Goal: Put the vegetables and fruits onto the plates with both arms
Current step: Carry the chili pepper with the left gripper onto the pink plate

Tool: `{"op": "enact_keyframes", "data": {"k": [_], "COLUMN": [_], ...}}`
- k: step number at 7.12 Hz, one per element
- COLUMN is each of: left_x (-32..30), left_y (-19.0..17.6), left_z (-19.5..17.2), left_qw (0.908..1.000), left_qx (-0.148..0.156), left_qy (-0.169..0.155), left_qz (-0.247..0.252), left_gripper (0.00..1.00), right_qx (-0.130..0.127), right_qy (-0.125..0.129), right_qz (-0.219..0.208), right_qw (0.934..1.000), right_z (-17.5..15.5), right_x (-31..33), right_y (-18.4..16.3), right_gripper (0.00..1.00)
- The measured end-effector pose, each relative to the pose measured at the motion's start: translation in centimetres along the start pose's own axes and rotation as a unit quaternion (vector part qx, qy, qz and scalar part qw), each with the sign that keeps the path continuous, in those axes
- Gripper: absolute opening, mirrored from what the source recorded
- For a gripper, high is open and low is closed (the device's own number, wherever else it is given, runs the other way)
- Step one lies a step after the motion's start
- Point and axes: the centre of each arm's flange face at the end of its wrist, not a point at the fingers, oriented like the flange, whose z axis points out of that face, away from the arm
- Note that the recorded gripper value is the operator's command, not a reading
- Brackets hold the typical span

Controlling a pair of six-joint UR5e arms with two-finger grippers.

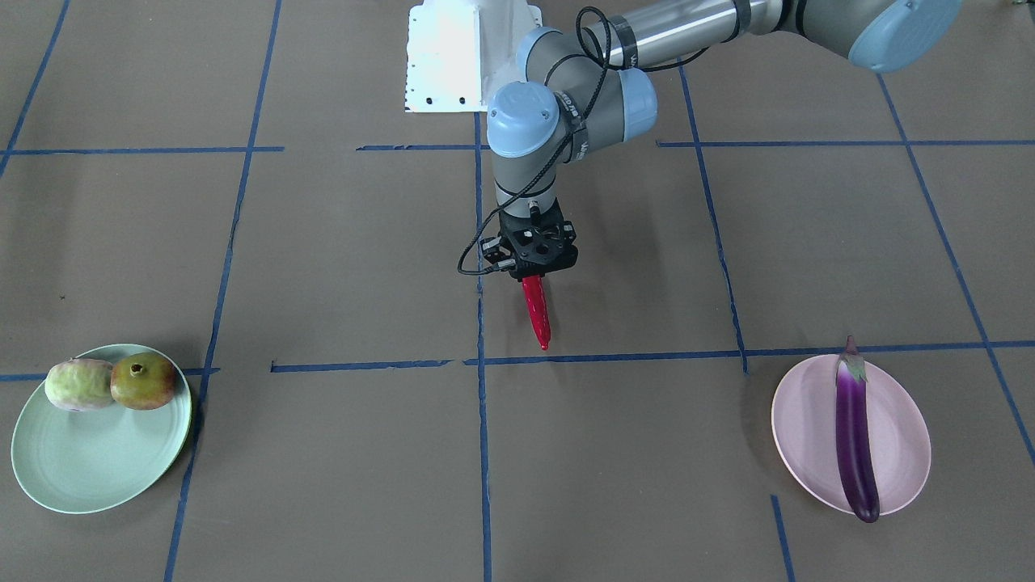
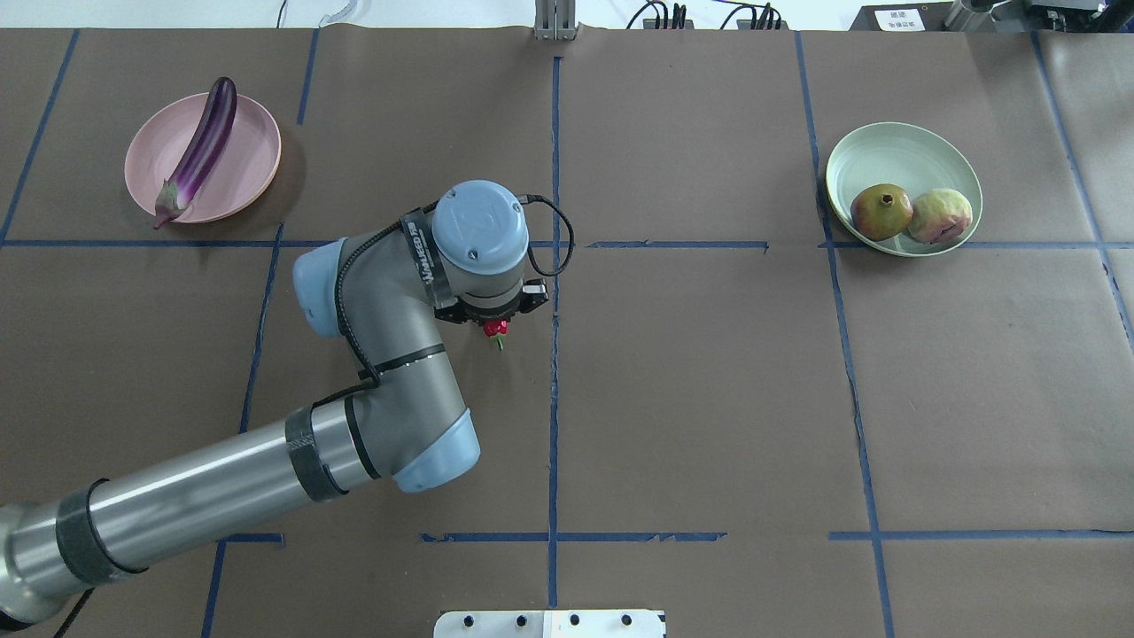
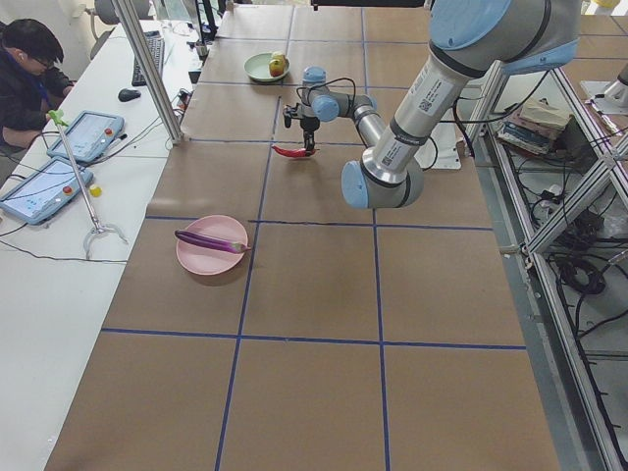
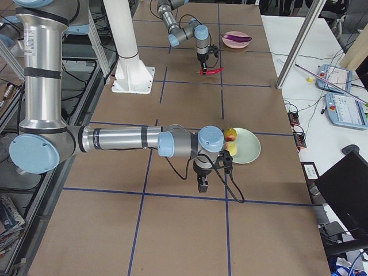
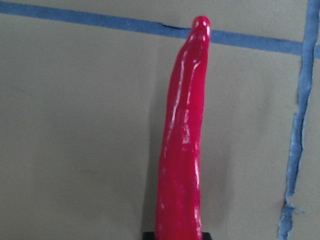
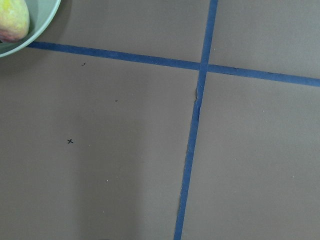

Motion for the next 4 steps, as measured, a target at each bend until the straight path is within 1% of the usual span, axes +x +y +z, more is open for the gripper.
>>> {"op": "enact_keyframes", "data": {"k": [1, 2, 3, 4], "left_x": [-2.4, -6.4, -11.7, -17.0], "left_y": [-4.1, -9.2, -14.4, -18.8], "left_z": [-1.4, -2.7, -3.7, -4.4], "left_qw": [1.0, 0.9999, 0.9994, 0.9974], "left_qx": [0.0, -0.01, -0.016, -0.016], "left_qy": [0.004, 0.007, 0.006, -0.001], "left_qz": [-0.005, 0.004, 0.031, 0.07], "left_gripper": [0.0, 0.0, 0.0, 0.0], "right_qx": [0.0, 0.0, -0.001, -0.001], "right_qy": [0.0, 0.0, 0.0, 0.0], "right_qz": [0.0, 0.0, 0.001, 0.001], "right_qw": [1.0, 1.0, 1.0, 1.0], "right_z": [0.0, 0.0, 0.1, 0.1], "right_x": [0.0, 0.0, 0.1, 0.1], "right_y": [0.0, 0.0, 0.0, 0.0], "right_gripper": [1.0, 1.0, 1.0, 1.0]}}
